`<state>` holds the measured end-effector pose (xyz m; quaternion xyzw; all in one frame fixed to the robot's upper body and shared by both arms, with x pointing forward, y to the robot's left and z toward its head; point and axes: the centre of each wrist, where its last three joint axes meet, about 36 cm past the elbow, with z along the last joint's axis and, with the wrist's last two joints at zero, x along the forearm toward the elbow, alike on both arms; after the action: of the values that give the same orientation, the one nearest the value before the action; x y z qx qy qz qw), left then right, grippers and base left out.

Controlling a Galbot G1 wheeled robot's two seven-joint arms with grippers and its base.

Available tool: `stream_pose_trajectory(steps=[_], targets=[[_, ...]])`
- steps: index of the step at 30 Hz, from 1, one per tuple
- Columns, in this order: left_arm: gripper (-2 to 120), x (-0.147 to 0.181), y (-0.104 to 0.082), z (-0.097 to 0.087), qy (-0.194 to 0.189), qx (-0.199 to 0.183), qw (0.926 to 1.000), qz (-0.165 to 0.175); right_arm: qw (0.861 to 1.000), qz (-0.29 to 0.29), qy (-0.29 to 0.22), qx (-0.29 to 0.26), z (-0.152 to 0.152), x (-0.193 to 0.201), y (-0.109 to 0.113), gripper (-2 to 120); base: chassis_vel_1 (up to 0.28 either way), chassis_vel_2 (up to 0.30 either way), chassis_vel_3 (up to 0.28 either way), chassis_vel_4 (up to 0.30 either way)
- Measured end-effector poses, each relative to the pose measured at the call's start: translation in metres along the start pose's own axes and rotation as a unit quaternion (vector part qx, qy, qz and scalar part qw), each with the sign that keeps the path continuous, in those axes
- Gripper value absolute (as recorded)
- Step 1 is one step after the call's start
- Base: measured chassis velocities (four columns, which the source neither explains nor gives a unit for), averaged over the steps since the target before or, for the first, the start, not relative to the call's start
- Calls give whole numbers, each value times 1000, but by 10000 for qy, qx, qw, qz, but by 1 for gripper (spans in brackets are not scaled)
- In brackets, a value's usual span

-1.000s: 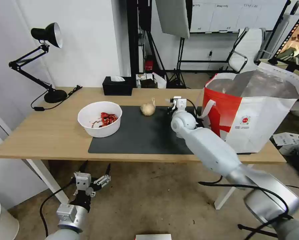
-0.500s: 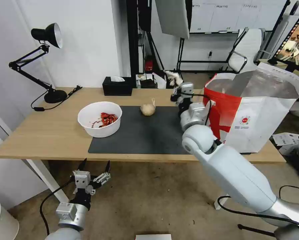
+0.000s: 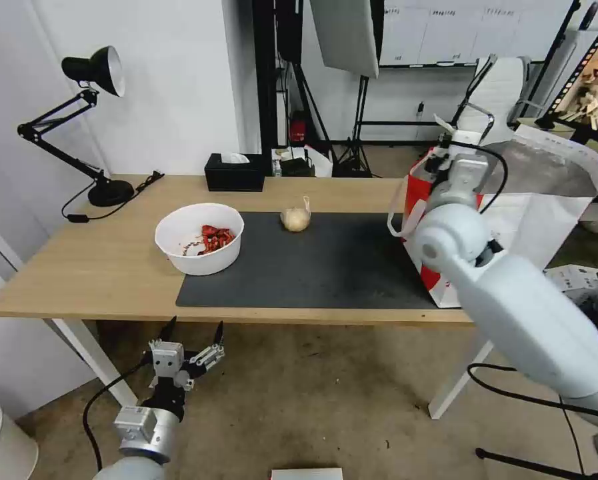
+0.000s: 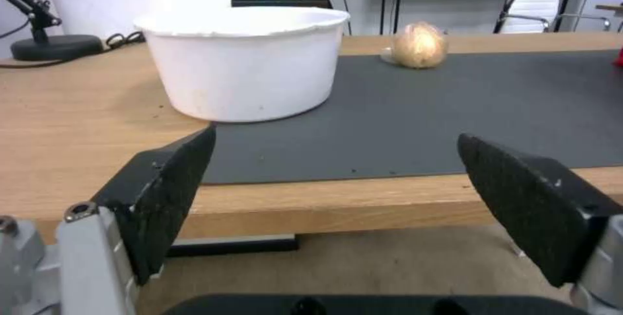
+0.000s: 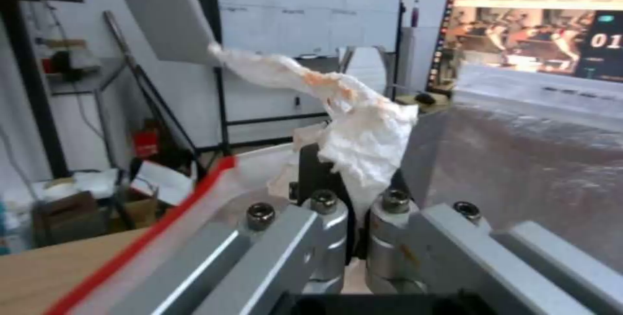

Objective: Pick up the trash from the table and place it into the takeout bag.

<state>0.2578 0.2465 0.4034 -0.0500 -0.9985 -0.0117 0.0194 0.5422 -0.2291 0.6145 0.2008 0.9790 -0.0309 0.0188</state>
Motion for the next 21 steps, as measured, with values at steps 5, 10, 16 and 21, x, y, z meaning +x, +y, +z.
stream_pose_trajectory(steps=[5, 10, 16, 21], targets=[[100, 2, 0, -1, 26, 2, 10000, -1, 10000, -4, 60, 16, -11, 2, -11, 12, 0, 0, 0, 0], [100, 0, 1, -5, -4, -8, 10000, 3, 10000, -65, 60, -20, -19, 6, -18, 30, 0, 0, 0, 0], [100, 5, -1, -9, 6, 21, 10000, 10, 9999, -127, 40, -4, -20, 11, -23, 50, 0, 0, 0, 0], [100, 8, -4, -10, 10, 33, 10000, 15, 9996, -290, 19, -38, -22, 15, -30, 64, 0, 0, 0, 0]])
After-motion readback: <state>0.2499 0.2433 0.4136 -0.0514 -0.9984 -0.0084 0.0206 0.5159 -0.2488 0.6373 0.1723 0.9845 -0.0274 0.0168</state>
